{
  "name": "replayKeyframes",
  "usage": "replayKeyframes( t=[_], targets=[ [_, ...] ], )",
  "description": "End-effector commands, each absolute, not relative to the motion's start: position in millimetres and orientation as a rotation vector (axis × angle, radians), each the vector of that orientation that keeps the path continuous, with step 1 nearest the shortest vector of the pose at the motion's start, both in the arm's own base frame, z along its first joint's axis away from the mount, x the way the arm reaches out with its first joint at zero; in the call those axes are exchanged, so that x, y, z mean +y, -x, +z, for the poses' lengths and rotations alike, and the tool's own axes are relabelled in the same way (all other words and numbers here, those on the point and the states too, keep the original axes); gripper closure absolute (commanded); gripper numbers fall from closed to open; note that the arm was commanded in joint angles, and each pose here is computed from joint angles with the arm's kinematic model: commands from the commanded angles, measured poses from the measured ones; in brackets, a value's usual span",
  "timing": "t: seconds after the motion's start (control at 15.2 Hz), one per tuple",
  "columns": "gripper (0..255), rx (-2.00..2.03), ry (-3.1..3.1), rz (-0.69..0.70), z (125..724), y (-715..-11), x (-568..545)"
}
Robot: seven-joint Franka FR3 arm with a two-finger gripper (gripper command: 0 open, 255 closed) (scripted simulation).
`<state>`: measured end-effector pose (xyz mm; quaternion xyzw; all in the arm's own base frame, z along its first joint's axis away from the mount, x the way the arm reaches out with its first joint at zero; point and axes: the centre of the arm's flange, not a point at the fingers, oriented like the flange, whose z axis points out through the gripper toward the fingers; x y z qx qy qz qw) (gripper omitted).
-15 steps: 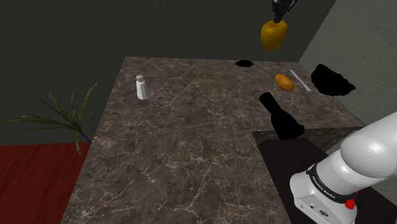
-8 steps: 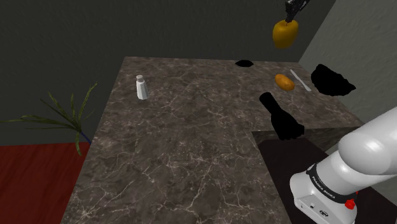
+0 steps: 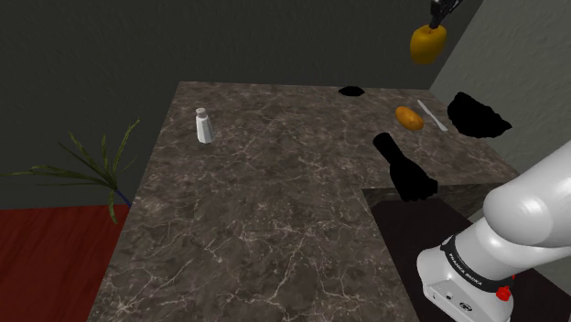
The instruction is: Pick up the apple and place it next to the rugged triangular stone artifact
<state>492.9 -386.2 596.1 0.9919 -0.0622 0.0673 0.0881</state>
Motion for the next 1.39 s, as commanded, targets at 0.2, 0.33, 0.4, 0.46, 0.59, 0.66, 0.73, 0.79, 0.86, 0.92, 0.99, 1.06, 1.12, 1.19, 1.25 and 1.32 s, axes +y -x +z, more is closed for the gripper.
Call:
replayKeyframes(
  t=[0.2, 0.33, 0.4, 0.46, 0.59, 0.66, 0.73, 0.79, 0.86, 0.92, 0.99, 1.06, 1.12, 1.19, 1.25, 1.32],
  targets=[
    [255, -0.182, -2.953, 0.201, 585, -489, -438],
    [255, -0.182, -2.953, 0.201, 574, -489, -438],
    [255, -0.182, -2.953, 0.201, 569, -489, -438],
    [255, -0.182, -2.953, 0.201, 564, -489, -438],
    [255, -0.182, -2.953, 0.201, 553, -489, -438],
    [255, -0.182, -2.953, 0.201, 548, -489, -438],
    [255, -0.182, -2.953, 0.201, 543, -489, -438],
    [255, -0.182, -2.953, 0.201, 537, -489, -438],
    [255, -0.182, -2.953, 0.201, 532, -489, -438],
    [255, -0.182, -2.953, 0.201, 527, -489, -438],
    [255, -0.182, -2.953, 0.201, 522, -489, -438],
    [255, -0.182, -2.953, 0.201, 516, -489, -438],
    [255, -0.182, -2.953, 0.201, 511, -489, -438],
    [255, -0.182, -2.953, 0.201, 506, -489, -438],
    [255, -0.182, -2.953, 0.201, 500, -489, -438],
    [255, -0.182, -2.953, 0.201, 495, -489, -438]
  ],
)
